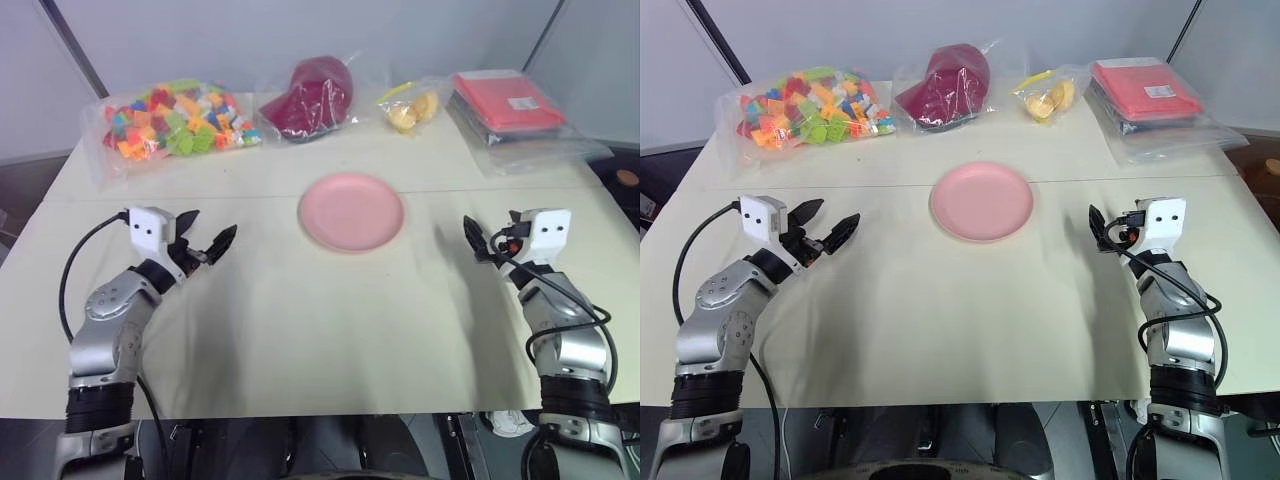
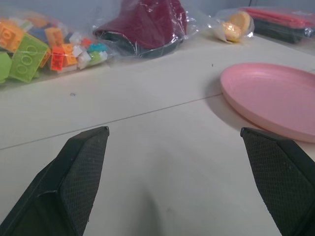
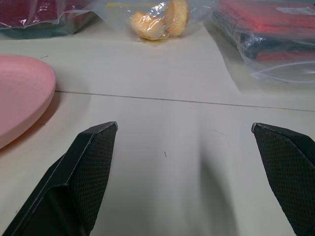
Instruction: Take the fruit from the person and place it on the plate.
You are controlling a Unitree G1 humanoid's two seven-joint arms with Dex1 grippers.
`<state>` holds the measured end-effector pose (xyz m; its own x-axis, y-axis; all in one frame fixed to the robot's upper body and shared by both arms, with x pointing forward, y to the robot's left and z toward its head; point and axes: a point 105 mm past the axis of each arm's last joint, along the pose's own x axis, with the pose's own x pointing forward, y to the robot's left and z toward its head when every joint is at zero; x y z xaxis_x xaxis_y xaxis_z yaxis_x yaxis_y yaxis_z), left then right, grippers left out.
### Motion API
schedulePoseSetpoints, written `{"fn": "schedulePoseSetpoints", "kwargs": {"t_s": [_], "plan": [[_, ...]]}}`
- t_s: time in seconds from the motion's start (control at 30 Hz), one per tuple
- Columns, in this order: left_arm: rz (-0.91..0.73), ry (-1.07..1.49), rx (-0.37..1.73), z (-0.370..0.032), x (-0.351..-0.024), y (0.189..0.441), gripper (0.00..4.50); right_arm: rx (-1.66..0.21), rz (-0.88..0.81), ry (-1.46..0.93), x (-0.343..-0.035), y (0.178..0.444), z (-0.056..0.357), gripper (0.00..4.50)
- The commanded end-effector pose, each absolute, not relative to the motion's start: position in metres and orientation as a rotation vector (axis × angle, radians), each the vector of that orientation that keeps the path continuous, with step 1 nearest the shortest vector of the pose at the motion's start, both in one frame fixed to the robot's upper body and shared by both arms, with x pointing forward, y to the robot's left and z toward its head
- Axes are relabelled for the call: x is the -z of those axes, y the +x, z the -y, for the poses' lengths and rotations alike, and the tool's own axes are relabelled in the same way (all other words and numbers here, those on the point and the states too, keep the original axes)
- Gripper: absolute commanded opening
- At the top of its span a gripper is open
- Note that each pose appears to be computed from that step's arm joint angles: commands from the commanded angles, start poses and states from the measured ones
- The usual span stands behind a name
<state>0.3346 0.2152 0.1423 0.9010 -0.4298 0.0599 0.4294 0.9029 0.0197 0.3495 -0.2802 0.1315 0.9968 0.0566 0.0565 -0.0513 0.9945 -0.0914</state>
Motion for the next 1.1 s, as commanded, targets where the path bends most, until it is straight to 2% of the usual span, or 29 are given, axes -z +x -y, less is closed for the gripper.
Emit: {"fn": "schedulePoseSetpoints", "kwargs": {"t_s": [0.03,1.1], "plan": [[0.095,0.056,0.456,-0.2145,-0.1544,0.3335,4.50,-0.053,0.104,-0.110,-0.1448,0.3497,0.2806,4.47],[0.125,0.030,0.441,-0.2171,-0.1577,0.3338,4.50,-0.060,0.102,-0.113,-0.1448,0.3504,0.2810,4.47]]}}
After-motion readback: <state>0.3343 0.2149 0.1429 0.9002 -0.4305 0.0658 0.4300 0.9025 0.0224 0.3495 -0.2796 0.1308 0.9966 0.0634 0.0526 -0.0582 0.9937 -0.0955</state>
